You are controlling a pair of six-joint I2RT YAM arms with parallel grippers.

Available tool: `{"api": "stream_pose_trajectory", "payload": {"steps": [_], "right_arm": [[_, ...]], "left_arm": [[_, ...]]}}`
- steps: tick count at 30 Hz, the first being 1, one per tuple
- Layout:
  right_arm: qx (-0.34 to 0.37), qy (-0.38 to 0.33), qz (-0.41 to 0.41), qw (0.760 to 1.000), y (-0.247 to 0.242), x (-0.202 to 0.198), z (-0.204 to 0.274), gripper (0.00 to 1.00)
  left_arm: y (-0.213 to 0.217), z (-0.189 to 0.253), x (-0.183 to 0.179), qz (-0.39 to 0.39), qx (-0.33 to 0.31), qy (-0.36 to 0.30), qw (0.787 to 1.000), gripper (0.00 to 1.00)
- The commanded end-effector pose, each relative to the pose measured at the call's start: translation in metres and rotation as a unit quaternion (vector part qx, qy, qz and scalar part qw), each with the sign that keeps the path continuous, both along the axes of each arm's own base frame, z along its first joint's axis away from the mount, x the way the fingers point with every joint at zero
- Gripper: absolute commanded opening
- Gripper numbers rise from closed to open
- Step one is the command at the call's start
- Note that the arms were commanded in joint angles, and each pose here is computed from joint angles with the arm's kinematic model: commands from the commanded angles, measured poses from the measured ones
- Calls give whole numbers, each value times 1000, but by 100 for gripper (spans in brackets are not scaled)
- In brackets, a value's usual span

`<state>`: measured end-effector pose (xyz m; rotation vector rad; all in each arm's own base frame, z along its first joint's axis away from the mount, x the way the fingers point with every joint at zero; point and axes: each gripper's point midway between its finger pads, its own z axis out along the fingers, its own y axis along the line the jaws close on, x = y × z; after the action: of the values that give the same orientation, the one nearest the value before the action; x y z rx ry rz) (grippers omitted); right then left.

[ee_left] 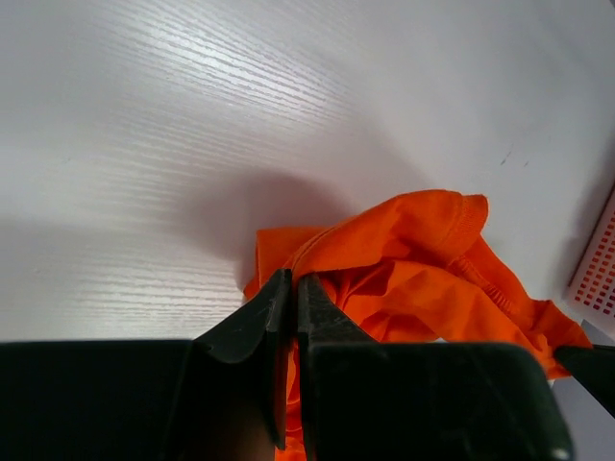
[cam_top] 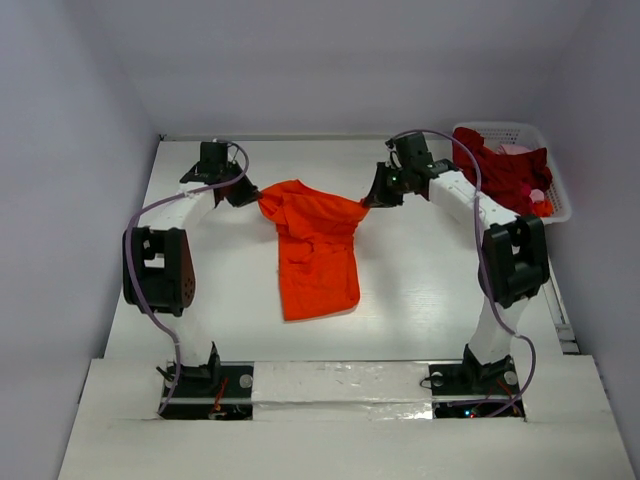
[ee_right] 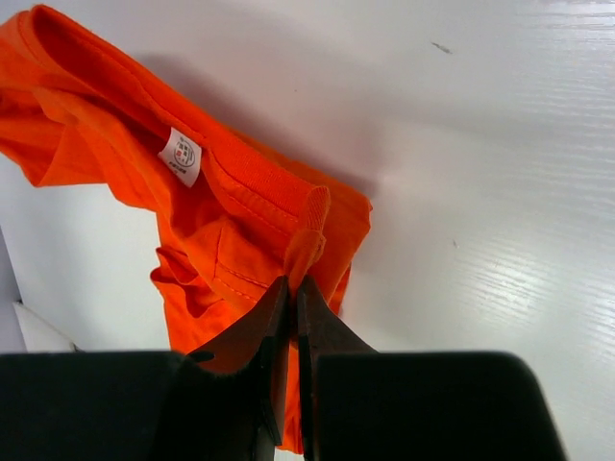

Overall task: Fold and stack the t-shirts
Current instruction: Fold the long partially folded tshirt into a neat square

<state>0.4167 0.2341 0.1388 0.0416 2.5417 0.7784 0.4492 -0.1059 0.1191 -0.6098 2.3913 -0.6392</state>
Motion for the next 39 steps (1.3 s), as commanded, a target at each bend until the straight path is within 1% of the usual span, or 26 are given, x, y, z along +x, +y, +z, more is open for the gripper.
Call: {"api": "stream_pose_trajectory", "payload": {"steps": [1, 7, 11, 15, 22, 28, 36, 39], "right_arm": [[18, -37, 14, 999, 4, -7, 28, 0], [25, -38, 19, 999, 4, -23, 32, 0], [23, -27, 23, 999, 2, -32, 23, 0], [23, -28, 29, 999, 4, -40, 24, 0], [24, -32, 29, 999, 1, -47, 28, 0], [25, -32, 24, 999, -2, -53, 27, 0], [21, -17, 29, 999, -4, -69, 10, 0], [22, -21, 30, 999, -5, -73, 14, 0]], "left_arm": [[0, 30, -7, -8, 4, -34, 999, 0], [0, 39, -18, -7, -1, -42, 999, 0], [1, 37, -27, -7, 1, -40, 999, 0], [2, 39, -35, -8, 2, -42, 999, 0], [1, 46, -51, -14, -4, -54, 998, 0], [1, 44, -65, -17, -6, -52, 998, 0], [3, 36, -79, -18, -5, -45, 999, 0], [3, 34, -85, -17, -4, -46, 999, 0]]}}
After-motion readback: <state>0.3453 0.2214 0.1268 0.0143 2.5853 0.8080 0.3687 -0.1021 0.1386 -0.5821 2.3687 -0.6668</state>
